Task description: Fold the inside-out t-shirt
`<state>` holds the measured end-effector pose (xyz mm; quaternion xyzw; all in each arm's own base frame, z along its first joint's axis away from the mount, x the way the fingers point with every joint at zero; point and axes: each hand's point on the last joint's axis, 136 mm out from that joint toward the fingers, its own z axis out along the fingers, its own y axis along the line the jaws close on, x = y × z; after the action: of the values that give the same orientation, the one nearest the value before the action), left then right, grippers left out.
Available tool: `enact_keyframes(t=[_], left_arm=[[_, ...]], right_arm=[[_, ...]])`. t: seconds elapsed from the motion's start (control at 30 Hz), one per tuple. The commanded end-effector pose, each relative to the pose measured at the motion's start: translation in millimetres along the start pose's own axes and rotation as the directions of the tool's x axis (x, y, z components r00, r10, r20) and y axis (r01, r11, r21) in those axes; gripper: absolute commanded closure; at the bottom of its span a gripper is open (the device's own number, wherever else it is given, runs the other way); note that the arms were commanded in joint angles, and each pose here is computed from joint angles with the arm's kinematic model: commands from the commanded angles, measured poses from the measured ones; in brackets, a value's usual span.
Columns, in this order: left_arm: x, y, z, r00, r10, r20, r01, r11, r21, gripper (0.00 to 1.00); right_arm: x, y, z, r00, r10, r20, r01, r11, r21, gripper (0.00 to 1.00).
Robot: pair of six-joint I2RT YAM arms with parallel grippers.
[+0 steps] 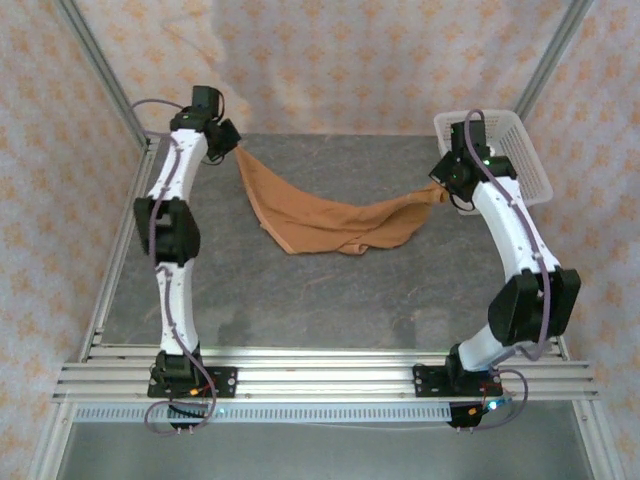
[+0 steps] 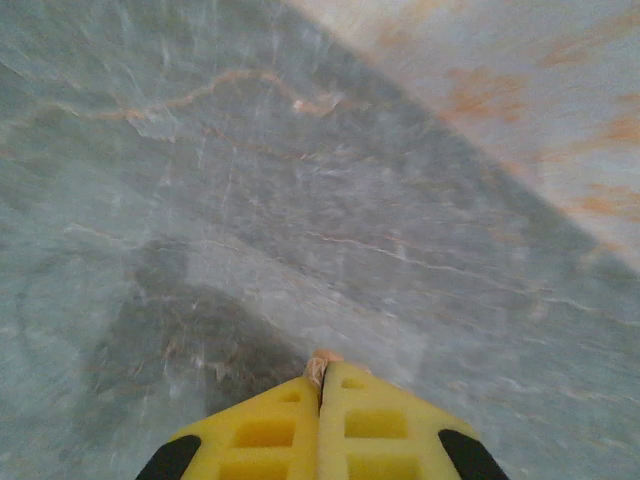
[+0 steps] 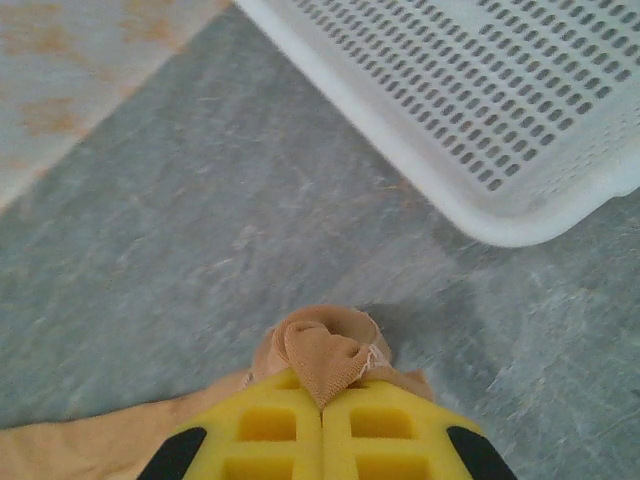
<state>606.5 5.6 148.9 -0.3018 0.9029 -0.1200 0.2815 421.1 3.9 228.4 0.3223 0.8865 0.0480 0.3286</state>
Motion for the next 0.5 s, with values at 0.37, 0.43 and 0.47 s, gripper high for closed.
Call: enact_keyframes(t=[0.37, 0.43, 0.47], left_arm=[[92.8, 17.1, -76.9, 0.993, 0.114, -0.024, -0.114, 0.993, -0.007, 0.46], [135.3, 23.3, -85.6, 0.993, 0.104, -0.053, -0.103, 0.994, 0.027, 0.50], [158.8, 22.7, -89.0, 0.991, 0.112, -0.073, -0.108, 0.993, 0.052, 0.51]], right_arm=[[-6.6, -3.9, 48.6, 1.000, 0.017, -0.022, -0.016, 0.999, 0.042, 1.00], [-0.7, -3.9, 51.8, 0.999, 0.009, -0.044, -0.007, 0.999, 0.036, 1.00], [1.8, -3.9, 52.5, 0.999, 0.007, -0.053, -0.005, 0.999, 0.032, 1.00]])
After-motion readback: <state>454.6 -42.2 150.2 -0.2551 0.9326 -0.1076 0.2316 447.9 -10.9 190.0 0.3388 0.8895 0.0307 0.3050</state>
